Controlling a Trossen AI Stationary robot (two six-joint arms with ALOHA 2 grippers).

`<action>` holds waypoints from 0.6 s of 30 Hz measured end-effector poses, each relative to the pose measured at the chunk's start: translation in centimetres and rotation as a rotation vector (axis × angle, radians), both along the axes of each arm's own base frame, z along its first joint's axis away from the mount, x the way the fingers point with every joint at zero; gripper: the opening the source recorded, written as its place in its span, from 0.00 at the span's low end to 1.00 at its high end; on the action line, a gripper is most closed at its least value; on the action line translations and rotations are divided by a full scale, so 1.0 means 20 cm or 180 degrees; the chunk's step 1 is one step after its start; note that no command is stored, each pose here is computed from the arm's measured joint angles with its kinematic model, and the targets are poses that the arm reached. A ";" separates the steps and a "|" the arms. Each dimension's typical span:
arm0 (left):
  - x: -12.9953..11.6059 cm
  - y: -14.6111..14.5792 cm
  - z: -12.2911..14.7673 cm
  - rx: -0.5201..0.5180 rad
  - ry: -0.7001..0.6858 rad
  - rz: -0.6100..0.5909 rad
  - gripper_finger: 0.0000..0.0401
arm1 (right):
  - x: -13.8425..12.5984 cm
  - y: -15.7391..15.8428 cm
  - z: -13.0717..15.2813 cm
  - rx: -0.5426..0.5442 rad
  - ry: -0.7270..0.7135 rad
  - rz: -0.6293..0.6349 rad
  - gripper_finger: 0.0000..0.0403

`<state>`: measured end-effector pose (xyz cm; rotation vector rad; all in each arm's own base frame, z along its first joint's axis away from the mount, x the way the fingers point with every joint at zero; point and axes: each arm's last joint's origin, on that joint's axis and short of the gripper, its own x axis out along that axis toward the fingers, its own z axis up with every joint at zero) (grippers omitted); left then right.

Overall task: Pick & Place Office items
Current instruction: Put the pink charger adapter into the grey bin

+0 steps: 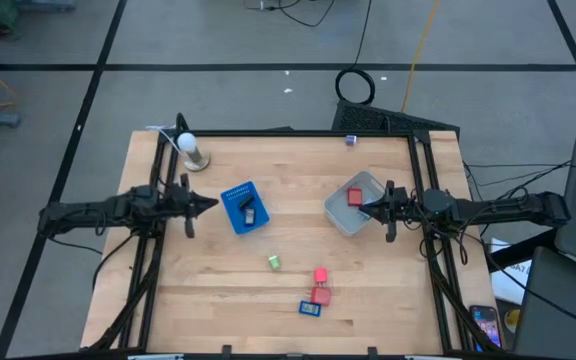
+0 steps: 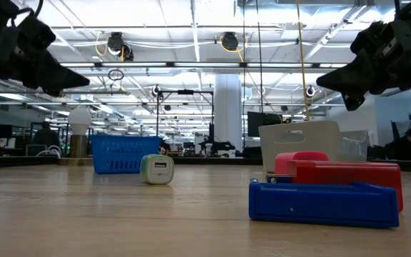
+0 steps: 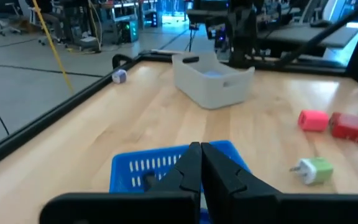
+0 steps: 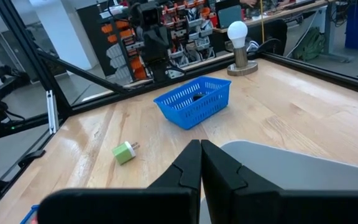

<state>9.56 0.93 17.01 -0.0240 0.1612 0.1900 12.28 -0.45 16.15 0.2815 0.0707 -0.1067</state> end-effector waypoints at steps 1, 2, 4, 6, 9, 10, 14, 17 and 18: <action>0.00 0.00 -0.01 0.0010 -0.0009 -0.0022 0.01 | 0.00 0.00 0.00 -0.0001 0.0006 -0.0004 0.00; 0.01 0.00 -0.01 0.0021 -0.0019 -0.0047 0.01 | 0.00 0.00 0.00 -0.0002 0.0010 -0.0008 0.00; 0.01 0.00 -0.01 0.0017 -0.0081 -0.0090 0.01 | 0.00 0.00 0.00 -0.0002 0.0022 -0.0012 0.00; 0.01 -0.01 -0.01 0.0000 -0.0097 -0.0181 0.01 | 0.00 0.00 0.00 -0.0002 0.0025 -0.0011 0.00; 0.01 -0.01 -0.01 -0.0030 -0.0077 -0.0252 0.02 | 0.00 0.00 -0.01 -0.0002 0.0037 -0.0012 0.00; 0.02 -0.01 -0.02 -0.0052 -0.0051 -0.0243 0.02 | 0.00 0.00 -0.01 -0.0002 0.0044 -0.0012 0.00; 0.03 -0.01 -0.03 -0.0065 0.0056 -0.0222 0.01 | 0.00 0.00 -0.01 -0.0021 0.0046 -0.0010 0.00; 0.03 -0.01 -0.04 -0.0068 0.0152 -0.0214 0.02 | 0.01 0.00 0.00 -0.0026 -0.0033 -0.0010 0.00; 0.04 -0.01 -0.05 -0.0070 0.0181 -0.0212 0.03 | 0.01 0.00 0.01 -0.0026 -0.0070 -0.0010 0.00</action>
